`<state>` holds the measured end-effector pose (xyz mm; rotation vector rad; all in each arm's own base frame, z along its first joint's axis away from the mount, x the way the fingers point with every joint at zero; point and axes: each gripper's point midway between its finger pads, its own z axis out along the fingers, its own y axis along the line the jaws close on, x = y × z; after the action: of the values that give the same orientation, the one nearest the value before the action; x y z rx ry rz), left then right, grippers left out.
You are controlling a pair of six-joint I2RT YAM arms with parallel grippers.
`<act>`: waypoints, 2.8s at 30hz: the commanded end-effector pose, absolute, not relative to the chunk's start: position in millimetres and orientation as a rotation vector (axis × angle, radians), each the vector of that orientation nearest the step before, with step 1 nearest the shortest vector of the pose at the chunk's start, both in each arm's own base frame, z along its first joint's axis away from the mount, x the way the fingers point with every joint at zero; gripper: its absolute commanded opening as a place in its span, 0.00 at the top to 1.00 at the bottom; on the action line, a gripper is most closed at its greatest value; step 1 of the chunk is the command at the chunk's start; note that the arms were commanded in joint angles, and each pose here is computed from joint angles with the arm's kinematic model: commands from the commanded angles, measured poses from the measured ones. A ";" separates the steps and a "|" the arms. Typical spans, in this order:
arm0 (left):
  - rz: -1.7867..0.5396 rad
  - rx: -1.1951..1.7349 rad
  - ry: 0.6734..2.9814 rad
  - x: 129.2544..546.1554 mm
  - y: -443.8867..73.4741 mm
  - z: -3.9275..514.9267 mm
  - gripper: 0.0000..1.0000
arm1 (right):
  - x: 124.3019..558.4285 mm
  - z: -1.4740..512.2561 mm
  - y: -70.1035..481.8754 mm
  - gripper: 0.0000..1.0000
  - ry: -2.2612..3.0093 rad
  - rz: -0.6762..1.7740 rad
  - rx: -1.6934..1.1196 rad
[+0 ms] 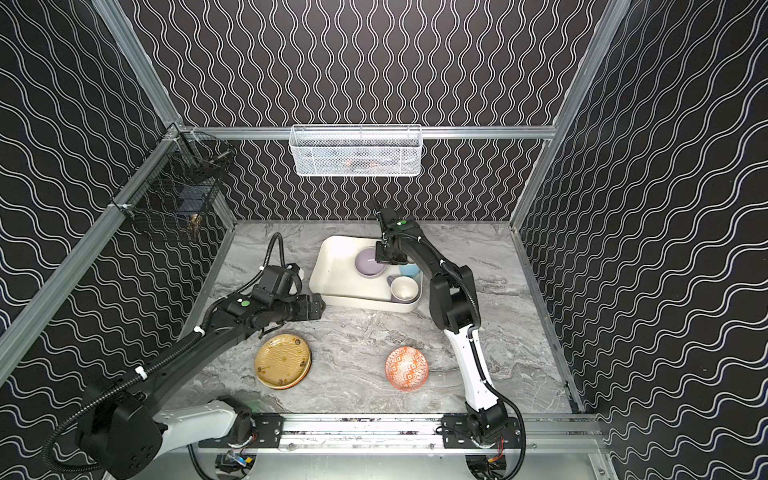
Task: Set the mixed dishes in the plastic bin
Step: 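Release the lavender bowl and grip the orange-patterned bowl's rim with the right gripper, then carry the orange-patterned bowl with the right gripper and set it into the lavender bowl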
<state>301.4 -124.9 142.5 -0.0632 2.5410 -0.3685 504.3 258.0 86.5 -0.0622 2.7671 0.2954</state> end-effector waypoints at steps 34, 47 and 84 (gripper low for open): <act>-0.385 -0.068 2.505 294.4 -118.7 151.4 0.01 | 224.4 125.0 157.1 0.62 2.790 0.321 0.065; -0.284 -0.085 2.518 311.8 -112.3 148.5 0.01 | 182.5 79.0 148.8 0.61 2.868 0.406 0.087; -0.404 -0.089 2.513 316.8 -114.5 152.8 0.01 | 253.0 177.4 185.8 0.95 2.681 0.420 -0.044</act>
<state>311.7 -109.8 143.1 -0.1107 2.5430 -0.3493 236.3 183.8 163.2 -0.0034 2.7250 0.4531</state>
